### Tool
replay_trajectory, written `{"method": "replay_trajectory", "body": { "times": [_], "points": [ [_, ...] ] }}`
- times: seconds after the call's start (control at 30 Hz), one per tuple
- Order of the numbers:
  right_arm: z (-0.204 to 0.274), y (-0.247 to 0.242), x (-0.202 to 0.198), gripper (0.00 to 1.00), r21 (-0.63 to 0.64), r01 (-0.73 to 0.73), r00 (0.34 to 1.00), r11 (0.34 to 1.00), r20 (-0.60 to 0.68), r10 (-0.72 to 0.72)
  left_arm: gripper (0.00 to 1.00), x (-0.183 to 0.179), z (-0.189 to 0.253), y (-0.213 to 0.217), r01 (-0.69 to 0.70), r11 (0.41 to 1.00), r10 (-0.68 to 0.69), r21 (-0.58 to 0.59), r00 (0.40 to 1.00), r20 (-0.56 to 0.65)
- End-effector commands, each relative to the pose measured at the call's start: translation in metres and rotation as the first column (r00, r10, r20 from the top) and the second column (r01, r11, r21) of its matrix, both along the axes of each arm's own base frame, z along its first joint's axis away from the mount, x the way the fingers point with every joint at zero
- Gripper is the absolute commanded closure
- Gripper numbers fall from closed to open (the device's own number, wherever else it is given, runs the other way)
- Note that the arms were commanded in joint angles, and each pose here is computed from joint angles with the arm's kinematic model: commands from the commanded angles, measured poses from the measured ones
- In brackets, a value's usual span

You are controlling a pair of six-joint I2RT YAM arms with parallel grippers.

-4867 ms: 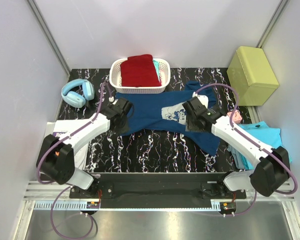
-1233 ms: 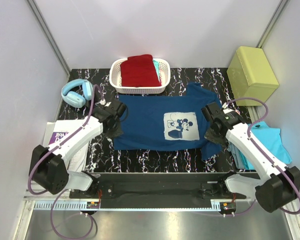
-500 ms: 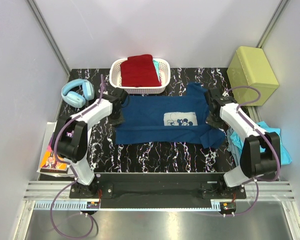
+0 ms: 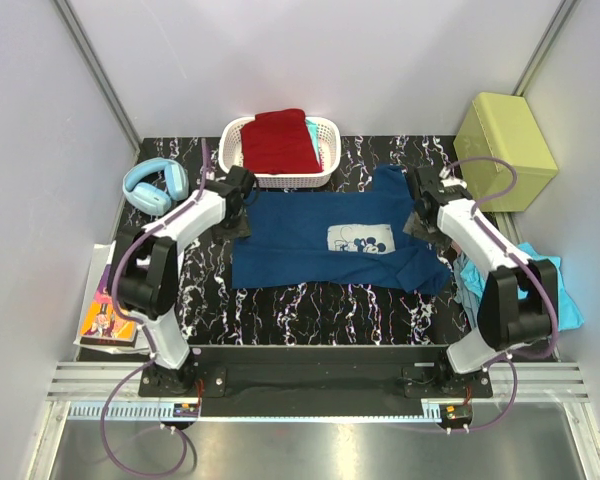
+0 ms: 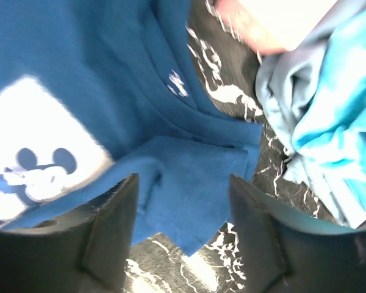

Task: Fold and stack the t-shirts
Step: Fold the flattened tshirt in 1/3 of the way

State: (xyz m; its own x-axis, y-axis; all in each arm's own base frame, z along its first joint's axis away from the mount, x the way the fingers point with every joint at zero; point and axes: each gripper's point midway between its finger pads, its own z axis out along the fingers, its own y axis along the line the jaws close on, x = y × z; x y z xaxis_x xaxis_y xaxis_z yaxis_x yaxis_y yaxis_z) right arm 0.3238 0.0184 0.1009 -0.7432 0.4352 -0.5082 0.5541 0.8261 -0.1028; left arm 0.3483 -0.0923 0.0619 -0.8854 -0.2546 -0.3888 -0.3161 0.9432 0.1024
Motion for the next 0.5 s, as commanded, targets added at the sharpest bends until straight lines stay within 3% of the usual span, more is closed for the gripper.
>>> {"method": "replay_trajectory", "body": {
  "times": [0.0,0.2,0.33,0.47],
  "points": [
    [0.075,0.012,0.021,0.26,-0.073,-0.075,0.973,0.995,0.212,0.089,0.43,0.016,0.073,-0.002,-0.002,1.0,0.002,-0.002,0.977,0.211],
    [0.065,0.055,-0.014,0.26,0.023,-0.187,0.972,0.982,0.149,0.181,0.4,-0.015,0.078,-0.033,0.088,0.995,-0.075,-0.049,0.972,0.222],
    [0.031,0.06,-0.06,0.27,0.067,-0.18,0.983,0.981,0.037,0.178,0.4,-0.039,0.057,-0.049,0.126,0.988,-0.11,-0.087,0.981,0.162],
    [0.021,0.052,-0.09,0.27,0.093,-0.142,0.99,0.985,0.016,0.141,0.41,-0.052,0.04,-0.06,0.162,0.983,-0.15,-0.091,0.981,0.122]
  ]
}}
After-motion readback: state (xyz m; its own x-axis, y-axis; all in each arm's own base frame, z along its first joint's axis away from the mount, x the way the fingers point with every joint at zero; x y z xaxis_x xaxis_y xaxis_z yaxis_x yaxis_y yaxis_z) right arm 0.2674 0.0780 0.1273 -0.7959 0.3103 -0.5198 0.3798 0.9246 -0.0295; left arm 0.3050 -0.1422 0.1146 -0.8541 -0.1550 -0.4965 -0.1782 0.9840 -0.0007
